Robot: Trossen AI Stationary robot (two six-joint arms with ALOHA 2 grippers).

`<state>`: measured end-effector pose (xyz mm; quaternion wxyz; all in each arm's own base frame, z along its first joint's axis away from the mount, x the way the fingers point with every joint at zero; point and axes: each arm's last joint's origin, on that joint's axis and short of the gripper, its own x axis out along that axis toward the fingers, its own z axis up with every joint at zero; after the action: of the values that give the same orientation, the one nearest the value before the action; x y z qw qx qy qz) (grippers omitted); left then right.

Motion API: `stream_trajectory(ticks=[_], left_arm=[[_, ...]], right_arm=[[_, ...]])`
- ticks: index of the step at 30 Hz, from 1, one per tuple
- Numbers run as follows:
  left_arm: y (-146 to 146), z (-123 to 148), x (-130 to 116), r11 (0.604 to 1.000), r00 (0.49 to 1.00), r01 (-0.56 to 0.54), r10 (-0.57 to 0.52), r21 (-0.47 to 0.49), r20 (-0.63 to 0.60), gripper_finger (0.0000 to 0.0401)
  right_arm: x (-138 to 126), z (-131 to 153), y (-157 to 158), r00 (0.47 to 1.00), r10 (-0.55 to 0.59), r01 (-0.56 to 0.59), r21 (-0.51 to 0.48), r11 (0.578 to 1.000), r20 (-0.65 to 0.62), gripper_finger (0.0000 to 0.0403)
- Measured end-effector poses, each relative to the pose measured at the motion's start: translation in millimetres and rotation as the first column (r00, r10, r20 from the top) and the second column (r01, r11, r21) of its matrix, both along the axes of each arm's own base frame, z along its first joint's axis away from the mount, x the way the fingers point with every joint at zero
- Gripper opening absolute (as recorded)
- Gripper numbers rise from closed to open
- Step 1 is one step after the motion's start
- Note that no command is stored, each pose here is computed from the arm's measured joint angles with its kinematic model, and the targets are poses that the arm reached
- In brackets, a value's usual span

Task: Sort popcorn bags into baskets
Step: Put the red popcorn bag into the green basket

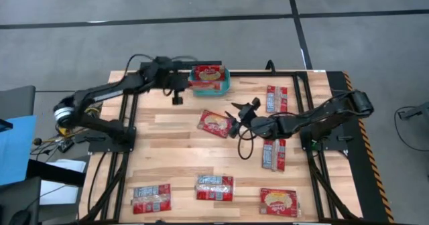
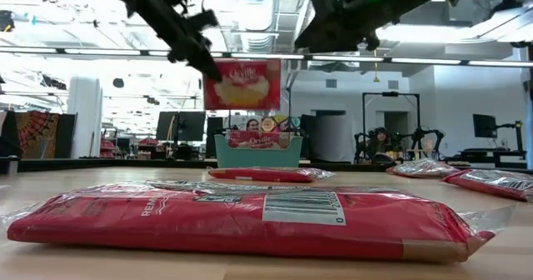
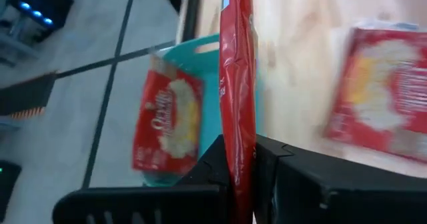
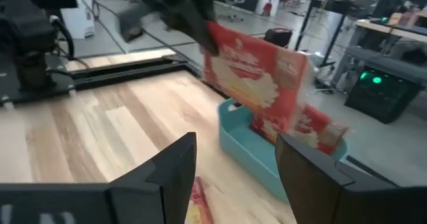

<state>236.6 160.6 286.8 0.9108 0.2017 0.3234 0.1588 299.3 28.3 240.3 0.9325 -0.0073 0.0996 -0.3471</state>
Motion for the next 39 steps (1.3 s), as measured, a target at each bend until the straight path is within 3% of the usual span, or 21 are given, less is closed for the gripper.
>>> stream_trajectory(ticks=[8, 16, 28, 39], left_arm=[[66, -19, 28, 0.997, 0.999, 0.029, -0.031, -0.068, -0.020, 0.0005], [107, -40, 44, 0.993, 0.998, -0.002, -0.005, -0.120, -0.062, 0.0005], [128, -77, 47, 0.982, 0.990, -0.062, 0.038, -0.181, -0.134, 0.0014], [131, -77, 47, 0.979, 0.991, -0.098, 0.079, -0.180, -0.111, 0.0038]], right_arm=[[-5, -1, 2, 1.000, -0.026, 0.027, 0.030, 0.999, -0.012, 0.0215], [-8, -10, 1, 0.998, -0.052, 0.055, 0.078, 0.995, -0.046, 0.0206], [-8, -11, -1, 0.997, -0.060, 0.064, 0.082, 0.995, -0.054, 0.0196], [-8, -11, -2, 0.997, -0.060, 0.064, 0.083, 0.994, -0.058, 0.0192]])
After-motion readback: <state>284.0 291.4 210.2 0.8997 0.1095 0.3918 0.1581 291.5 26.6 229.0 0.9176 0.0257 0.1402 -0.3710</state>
